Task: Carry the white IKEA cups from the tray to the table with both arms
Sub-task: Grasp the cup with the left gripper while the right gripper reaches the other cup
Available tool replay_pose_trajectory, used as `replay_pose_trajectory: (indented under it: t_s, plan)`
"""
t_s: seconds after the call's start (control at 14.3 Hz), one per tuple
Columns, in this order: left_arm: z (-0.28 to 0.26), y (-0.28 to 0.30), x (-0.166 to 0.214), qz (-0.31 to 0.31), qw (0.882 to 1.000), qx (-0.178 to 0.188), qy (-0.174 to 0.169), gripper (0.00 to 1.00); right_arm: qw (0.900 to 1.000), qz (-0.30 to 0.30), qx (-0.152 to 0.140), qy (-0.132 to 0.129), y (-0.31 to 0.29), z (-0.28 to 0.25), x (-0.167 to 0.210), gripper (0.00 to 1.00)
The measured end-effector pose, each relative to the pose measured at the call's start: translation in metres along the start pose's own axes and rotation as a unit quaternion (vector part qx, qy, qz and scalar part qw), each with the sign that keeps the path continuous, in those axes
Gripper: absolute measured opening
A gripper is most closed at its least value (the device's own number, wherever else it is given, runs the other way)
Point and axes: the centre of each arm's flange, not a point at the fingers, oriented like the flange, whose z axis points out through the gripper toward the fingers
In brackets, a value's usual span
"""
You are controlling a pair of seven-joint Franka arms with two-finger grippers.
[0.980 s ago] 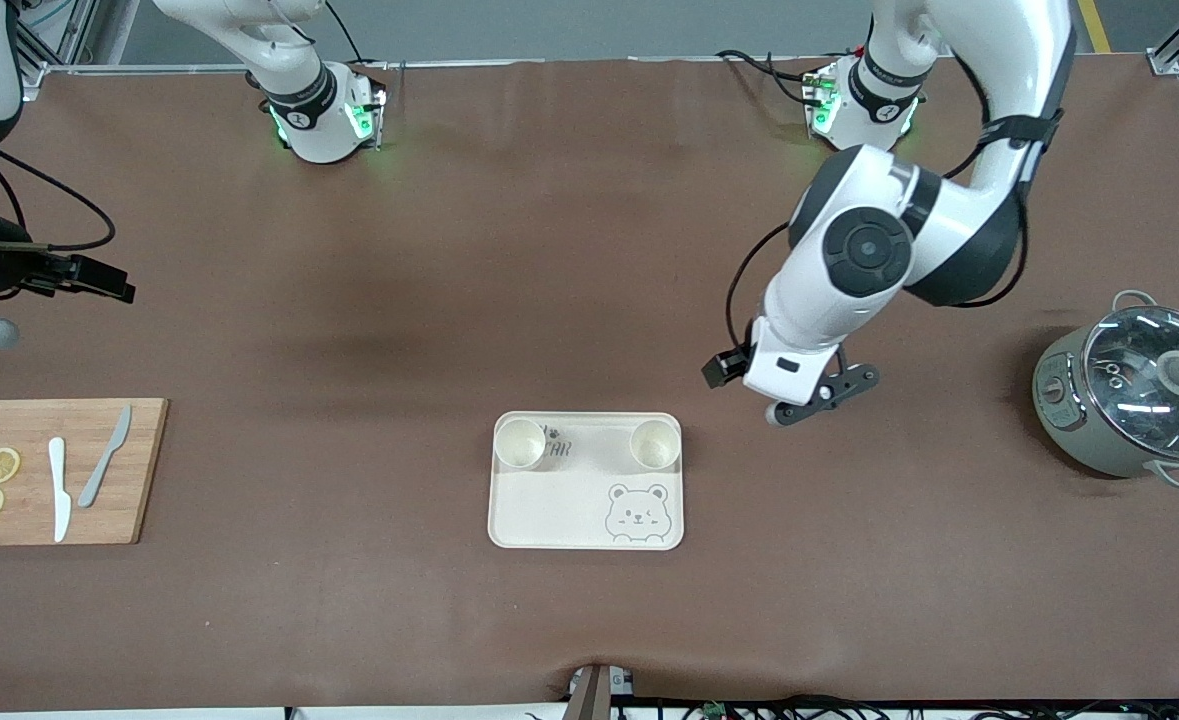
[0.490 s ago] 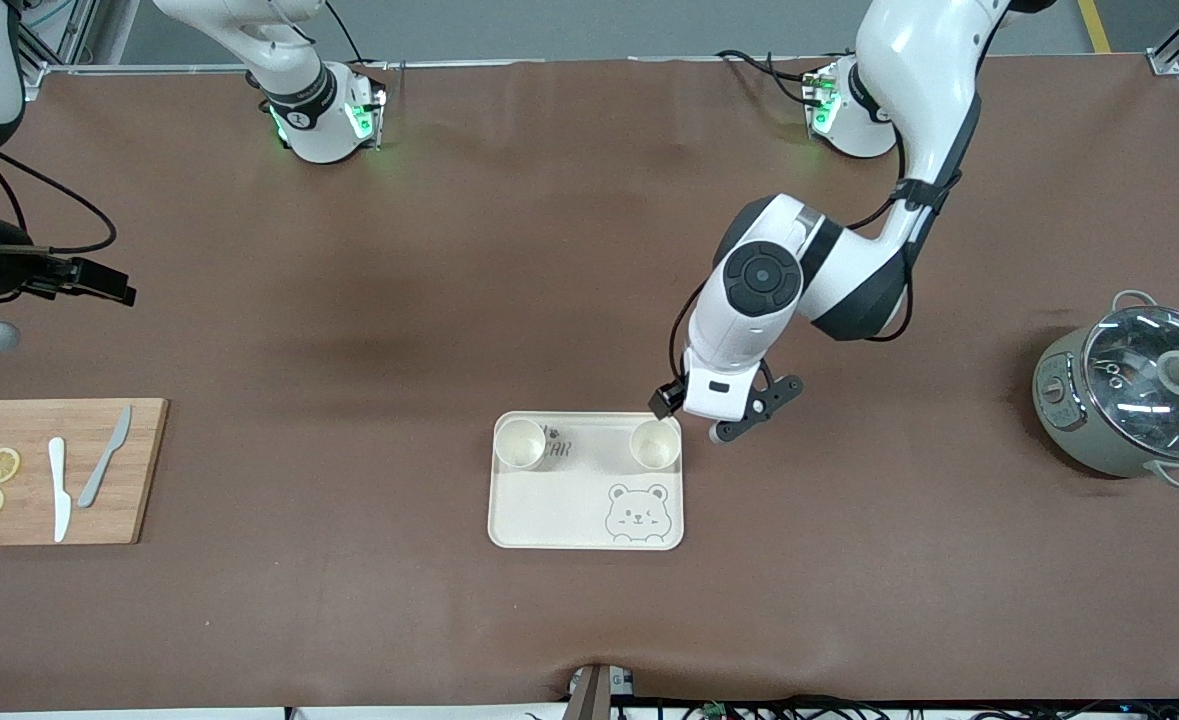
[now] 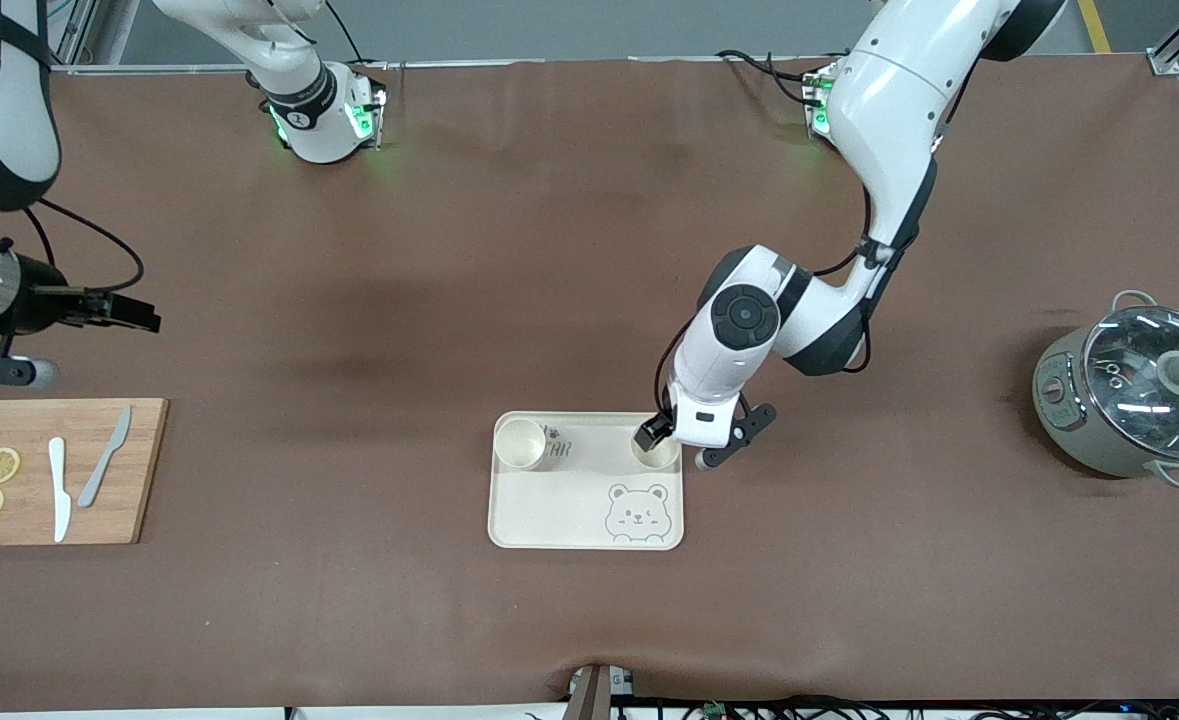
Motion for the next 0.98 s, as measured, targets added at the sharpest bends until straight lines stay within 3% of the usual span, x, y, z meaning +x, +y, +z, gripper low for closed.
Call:
replay_pose_trajectory:
  t_s: [0.28, 0.42, 0.77, 0.98]
  plan:
    - [0.016, -0.002, 0.000, -0.001, 1.000, -0.001, -0.002, 0.74, 1.000, -0.013, 0.005, -0.010, -0.021, 0.025, 0.030, 1.00]
    - [0.023, -0.002, 0.000, -0.001, 1.000, -0.006, -0.001, 0.51, 1.000, -0.019, 0.007, -0.012, -0.031, 0.039, 0.043, 1.00]
    - [0.029, -0.001, 0.001, 0.002, 1.000, -0.014, 0.002, 0.03, 0.998, -0.024, 0.061, -0.015, -0.066, 0.080, 0.068, 1.00]
    - [0.017, 0.005, 0.004, 0.020, 0.999, -0.020, 0.021, 0.04, 0.997, 0.011, 0.079, -0.020, -0.104, 0.098, 0.073, 1.00]
